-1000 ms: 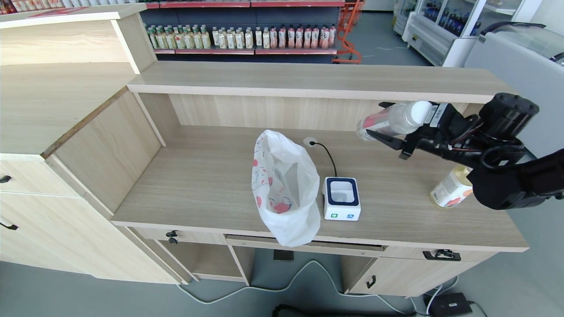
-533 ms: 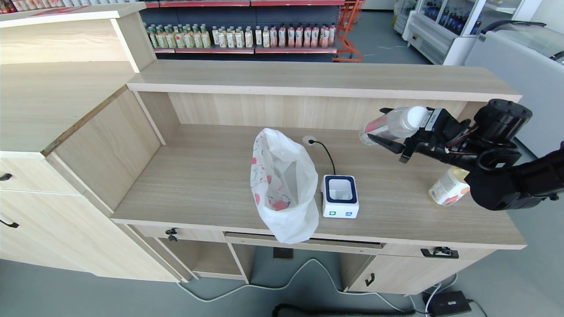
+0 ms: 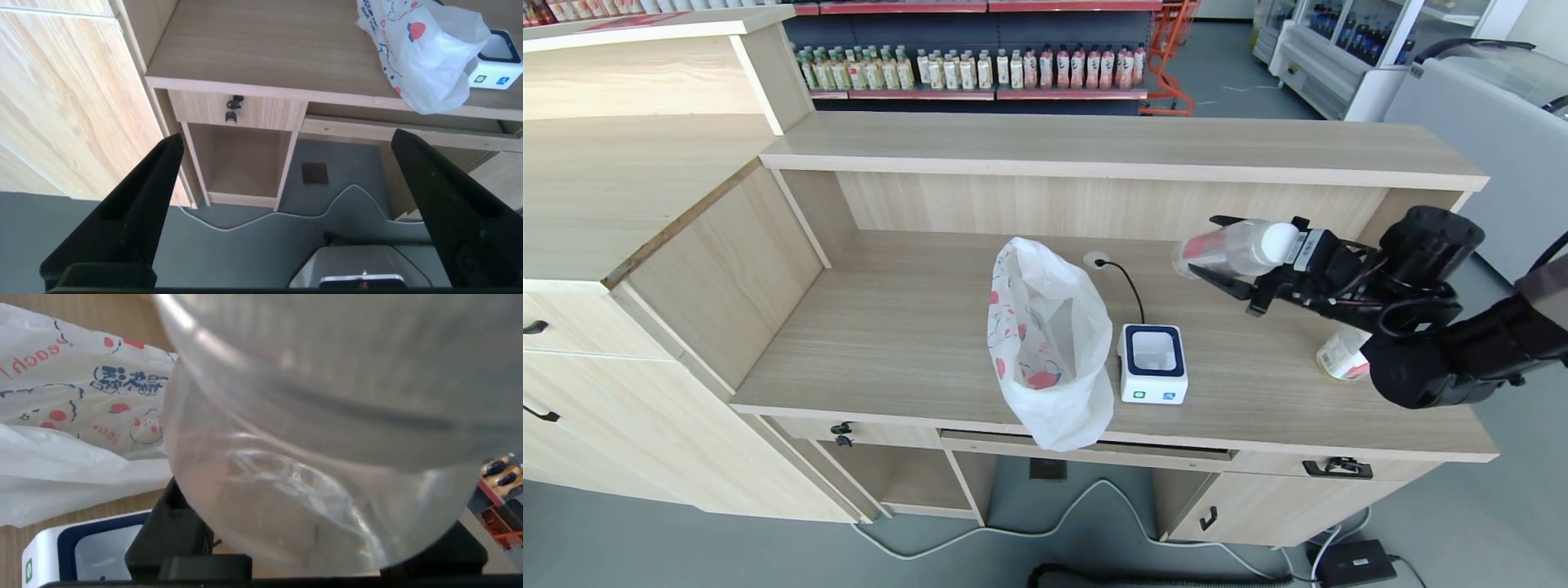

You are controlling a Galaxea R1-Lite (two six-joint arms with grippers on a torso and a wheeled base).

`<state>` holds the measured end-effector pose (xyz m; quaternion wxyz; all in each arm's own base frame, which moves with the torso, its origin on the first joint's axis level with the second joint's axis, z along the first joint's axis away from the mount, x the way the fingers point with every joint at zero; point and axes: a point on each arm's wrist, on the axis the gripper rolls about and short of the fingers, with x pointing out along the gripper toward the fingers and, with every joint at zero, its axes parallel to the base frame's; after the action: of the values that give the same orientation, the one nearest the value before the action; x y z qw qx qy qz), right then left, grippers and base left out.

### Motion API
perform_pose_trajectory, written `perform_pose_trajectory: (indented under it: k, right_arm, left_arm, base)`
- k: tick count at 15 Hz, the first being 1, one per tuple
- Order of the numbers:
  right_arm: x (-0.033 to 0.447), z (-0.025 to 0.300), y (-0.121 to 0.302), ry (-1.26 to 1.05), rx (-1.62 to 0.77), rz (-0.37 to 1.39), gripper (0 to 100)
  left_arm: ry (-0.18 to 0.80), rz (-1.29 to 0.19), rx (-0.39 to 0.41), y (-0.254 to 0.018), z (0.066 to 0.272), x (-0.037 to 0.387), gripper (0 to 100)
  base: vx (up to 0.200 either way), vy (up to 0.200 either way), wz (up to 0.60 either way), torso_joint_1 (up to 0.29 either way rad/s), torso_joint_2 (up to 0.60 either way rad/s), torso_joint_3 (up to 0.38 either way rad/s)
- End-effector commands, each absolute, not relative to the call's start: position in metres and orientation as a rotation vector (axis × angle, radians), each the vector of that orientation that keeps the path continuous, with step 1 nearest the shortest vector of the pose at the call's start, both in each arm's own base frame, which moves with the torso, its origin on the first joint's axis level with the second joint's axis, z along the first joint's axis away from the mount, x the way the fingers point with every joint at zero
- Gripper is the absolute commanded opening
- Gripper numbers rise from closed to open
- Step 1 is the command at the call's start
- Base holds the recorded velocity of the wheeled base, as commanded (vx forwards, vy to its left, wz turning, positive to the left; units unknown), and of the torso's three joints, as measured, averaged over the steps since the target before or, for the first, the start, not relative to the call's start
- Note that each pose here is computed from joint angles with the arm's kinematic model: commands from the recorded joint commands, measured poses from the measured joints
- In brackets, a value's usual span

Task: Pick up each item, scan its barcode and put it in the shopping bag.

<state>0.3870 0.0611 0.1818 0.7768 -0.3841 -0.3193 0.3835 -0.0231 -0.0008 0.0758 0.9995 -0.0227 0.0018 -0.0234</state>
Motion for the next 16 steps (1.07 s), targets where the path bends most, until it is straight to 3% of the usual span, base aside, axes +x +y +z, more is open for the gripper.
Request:
perform_pose_trajectory:
  k: [1,11,16]
  right_arm:
    - [0.394,0.155,0.078,-0.7,-0.841,0.867,0]
    - [0.413,0.092,0.083,-0.695,-0.989,0.872,0]
    - [0.423,0.086,0.085,-0.712,-0.998,0.87,0]
  left_arm:
    - [0.004,-0.047,-0.046,-0.001,0.076,-0.023,100]
    - [0.004,-0.049,-0.046,-0.001,0.076,-0.023,100]
    - [0.004,-0.047,-0.046,-0.001,0.076,-0.023,100]
  base:
    - [0.0,0.0,0.0,0.0,0.0,0.0]
    - [0.0,0.0,0.0,0.0,0.0,0.0]
    - [0.0,0.0,0.0,0.0,0.0,0.0]
